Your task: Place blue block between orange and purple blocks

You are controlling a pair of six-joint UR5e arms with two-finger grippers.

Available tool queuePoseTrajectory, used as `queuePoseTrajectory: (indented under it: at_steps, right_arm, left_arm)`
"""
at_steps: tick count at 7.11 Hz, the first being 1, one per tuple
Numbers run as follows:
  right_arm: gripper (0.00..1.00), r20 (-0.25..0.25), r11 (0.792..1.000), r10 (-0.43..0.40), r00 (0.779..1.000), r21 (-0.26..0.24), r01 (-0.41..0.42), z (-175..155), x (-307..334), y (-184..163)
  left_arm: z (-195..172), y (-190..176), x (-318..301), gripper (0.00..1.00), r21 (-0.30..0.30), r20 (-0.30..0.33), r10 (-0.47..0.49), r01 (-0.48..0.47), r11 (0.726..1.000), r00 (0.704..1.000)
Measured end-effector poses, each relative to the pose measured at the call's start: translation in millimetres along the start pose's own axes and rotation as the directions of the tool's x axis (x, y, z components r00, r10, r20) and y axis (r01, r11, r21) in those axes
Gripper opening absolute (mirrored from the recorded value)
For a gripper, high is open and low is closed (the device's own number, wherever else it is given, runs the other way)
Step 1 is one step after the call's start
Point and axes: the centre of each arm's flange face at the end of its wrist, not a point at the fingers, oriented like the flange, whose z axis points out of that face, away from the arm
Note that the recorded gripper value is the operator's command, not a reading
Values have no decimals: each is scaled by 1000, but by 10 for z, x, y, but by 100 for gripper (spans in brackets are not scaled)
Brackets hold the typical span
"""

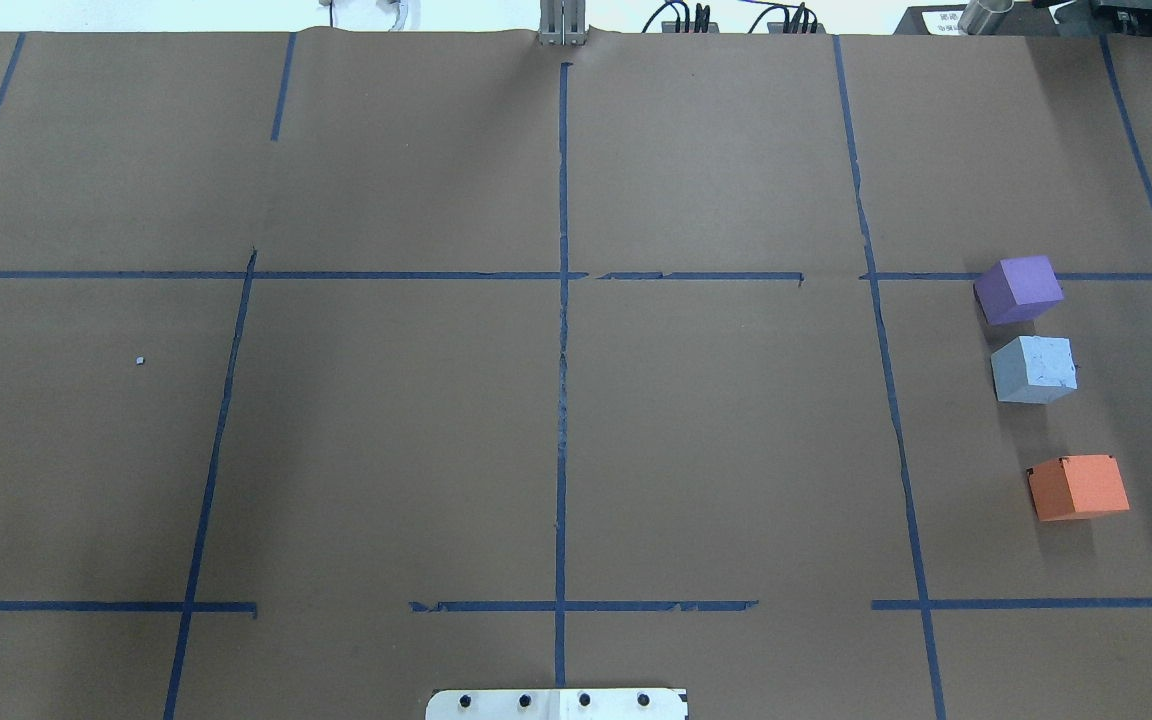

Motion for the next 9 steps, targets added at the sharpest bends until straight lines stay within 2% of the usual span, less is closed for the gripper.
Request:
queuePoseTrajectory:
  at_steps: [1,4,5,6,9]
  right_arm:
    - [100,2,1000,2,1000,-4,-2,13,16,8]
    - [100,38,1000,1,999,-13,0,24,-37,14]
    - [100,44,1000,-17,999,-12,18,11,-129,-5]
    - [100,49,999,-35,998,-8,35,-10,-215,-23]
    - [100,55,999,-39,998,-15,40,-11,-253,69]
  left_arm:
    - [9,57,-226,100,4,3,-45,45,999,999]
    - [107,129,-504,100,-6,1,-91,91,996,996]
    - [219,159,-626,100,-9,-1,-96,96,995,995]
    - [272,168,-691,100,13,2,-74,74,997,997]
    - [342,264,-760,100,36,8,-51,51,998,999]
